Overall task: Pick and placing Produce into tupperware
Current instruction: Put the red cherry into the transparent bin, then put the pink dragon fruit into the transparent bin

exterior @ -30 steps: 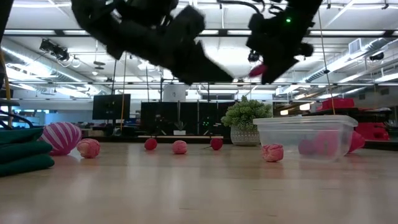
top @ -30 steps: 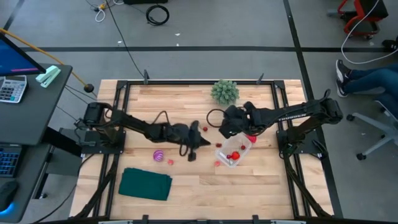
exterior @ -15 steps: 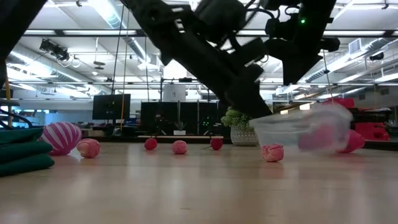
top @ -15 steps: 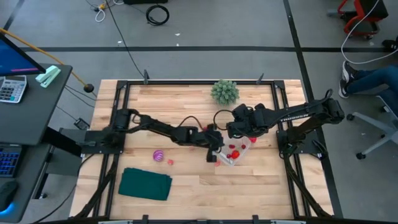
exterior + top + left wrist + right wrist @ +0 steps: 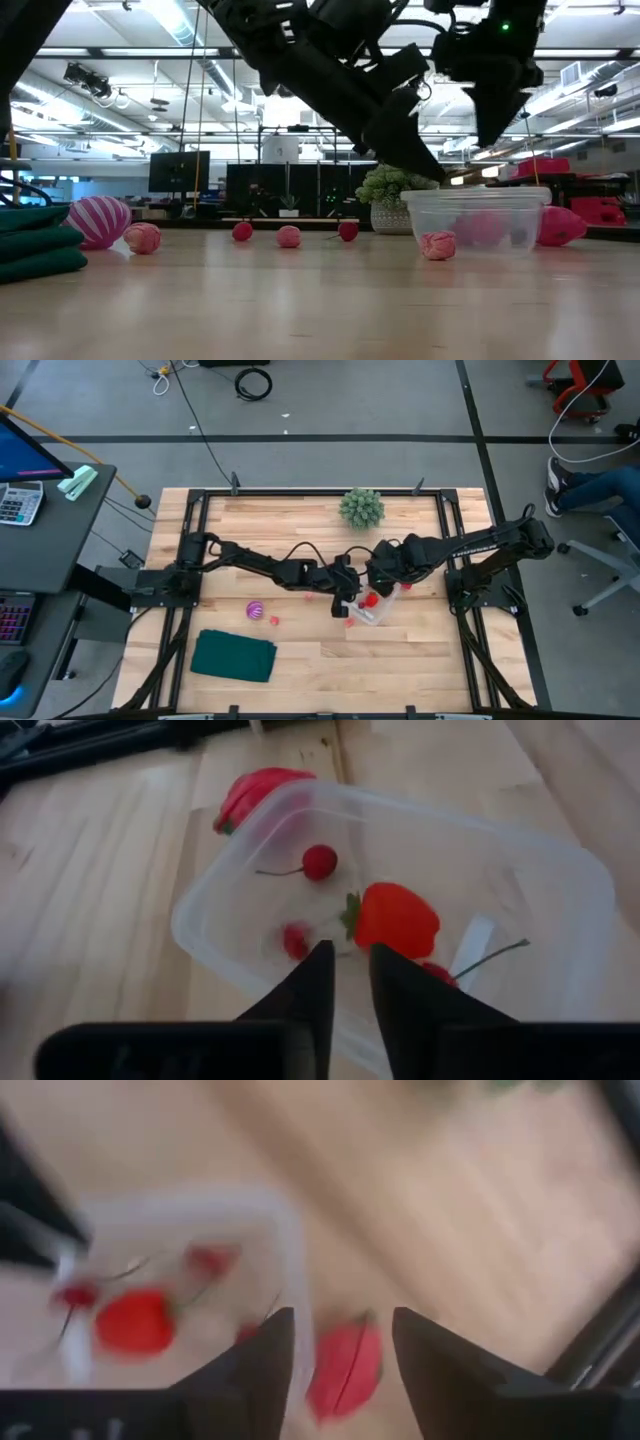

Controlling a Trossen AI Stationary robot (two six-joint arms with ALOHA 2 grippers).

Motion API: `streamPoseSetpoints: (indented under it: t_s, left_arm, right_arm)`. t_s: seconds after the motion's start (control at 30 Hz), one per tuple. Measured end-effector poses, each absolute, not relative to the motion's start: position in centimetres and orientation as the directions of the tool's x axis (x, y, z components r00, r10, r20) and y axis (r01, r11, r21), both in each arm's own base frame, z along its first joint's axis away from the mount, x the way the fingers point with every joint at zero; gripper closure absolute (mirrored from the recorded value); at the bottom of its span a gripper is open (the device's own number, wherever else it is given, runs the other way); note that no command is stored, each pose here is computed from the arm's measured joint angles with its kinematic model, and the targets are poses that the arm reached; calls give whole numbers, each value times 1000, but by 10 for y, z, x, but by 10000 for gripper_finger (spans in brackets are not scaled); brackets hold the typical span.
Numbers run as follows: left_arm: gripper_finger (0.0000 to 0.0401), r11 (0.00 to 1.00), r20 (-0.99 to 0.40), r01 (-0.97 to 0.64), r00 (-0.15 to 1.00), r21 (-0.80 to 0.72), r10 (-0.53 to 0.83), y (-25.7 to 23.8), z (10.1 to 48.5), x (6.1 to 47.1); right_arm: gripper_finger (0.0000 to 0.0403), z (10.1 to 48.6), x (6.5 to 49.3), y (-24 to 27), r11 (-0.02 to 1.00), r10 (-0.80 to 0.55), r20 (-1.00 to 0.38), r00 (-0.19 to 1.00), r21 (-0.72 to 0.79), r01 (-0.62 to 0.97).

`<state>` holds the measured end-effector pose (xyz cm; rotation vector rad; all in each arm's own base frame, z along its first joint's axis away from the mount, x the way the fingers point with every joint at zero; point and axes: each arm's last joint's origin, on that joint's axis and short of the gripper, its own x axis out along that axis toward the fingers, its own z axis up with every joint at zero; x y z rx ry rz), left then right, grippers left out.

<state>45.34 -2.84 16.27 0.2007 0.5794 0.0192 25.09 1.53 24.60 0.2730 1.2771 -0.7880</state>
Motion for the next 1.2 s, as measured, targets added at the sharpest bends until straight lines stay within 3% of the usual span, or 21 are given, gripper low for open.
streamPoseSetpoints:
  t_s: [0.13,0.3,0.5,0.8,1.2]
  left_arm:
    - [293,980,-543,41,837,196,74,-29,164,453]
    - [268,975,-586,62,807,213,77,-28,177,444]
    - [262,966,-655,52,744,254,132,-15,212,420]
    - [276,967,-705,14,687,255,176,8,269,375]
    - [281,958,-609,-135,748,252,265,47,325,335]
  right_arm:
    - [188,245,241,19,749,-240,-970,-35,-209,628]
    - [152,246,227,20,663,-221,-959,-175,-279,695]
    - [129,239,235,26,675,-185,-979,-82,-187,713]
    - [125,199,214,25,638,-145,-966,-214,-256,726]
    - [125,179,213,24,678,-165,-974,-155,-226,699]
